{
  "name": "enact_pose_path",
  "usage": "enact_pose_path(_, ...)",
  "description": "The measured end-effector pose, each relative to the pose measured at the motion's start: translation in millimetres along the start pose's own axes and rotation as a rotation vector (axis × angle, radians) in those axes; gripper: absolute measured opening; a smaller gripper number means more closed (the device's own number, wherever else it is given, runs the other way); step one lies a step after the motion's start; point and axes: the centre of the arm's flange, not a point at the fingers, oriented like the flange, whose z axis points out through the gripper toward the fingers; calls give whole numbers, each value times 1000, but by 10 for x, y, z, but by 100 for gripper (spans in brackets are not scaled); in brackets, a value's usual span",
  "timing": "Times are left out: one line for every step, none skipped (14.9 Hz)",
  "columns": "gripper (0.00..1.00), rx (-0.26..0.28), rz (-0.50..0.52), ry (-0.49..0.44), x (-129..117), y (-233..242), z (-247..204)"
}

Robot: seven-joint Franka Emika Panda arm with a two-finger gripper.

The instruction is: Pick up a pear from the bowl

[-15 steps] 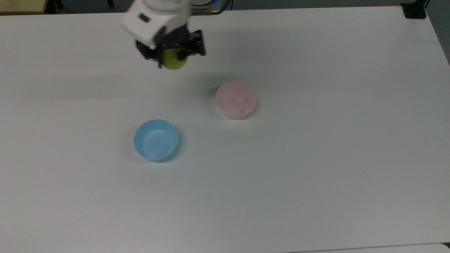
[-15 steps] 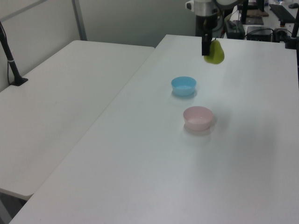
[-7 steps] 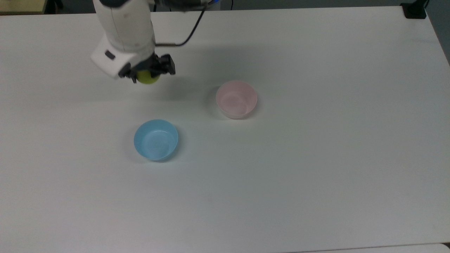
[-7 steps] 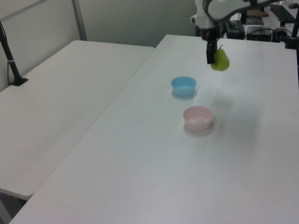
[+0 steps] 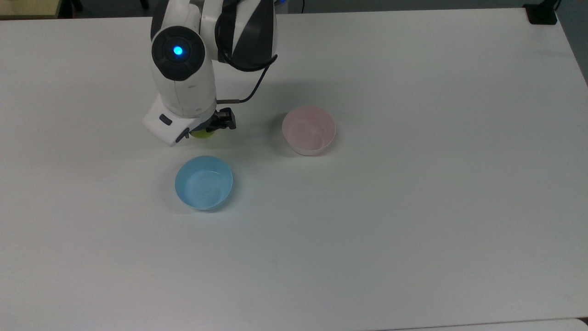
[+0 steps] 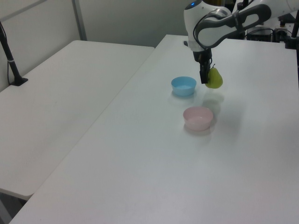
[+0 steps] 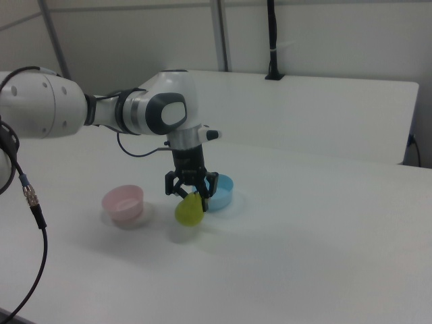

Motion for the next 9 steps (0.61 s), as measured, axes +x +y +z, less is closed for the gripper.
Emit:
enact_pose_path(52,-4,-7,5,32,-44,45)
enact_pose_path(53,-6,-13,4,46,-80,67)
enact_pose_path(55,-6,-18,1,50,-110,85)
enact_pose_path(63,-5,-19,-2,47,-118,98)
enact_pose_path(75,-5,-19,-5,42,-121,114)
enact_pose_path(77,-4,-19,-7,40,-122,123)
enact_pose_path(85,-4,-19,-7,39,-122,123)
enact_pose_path(91,-5,-19,-4,40,-120,108)
enact_pose_path(94,-6,-18,5,38,-114,55)
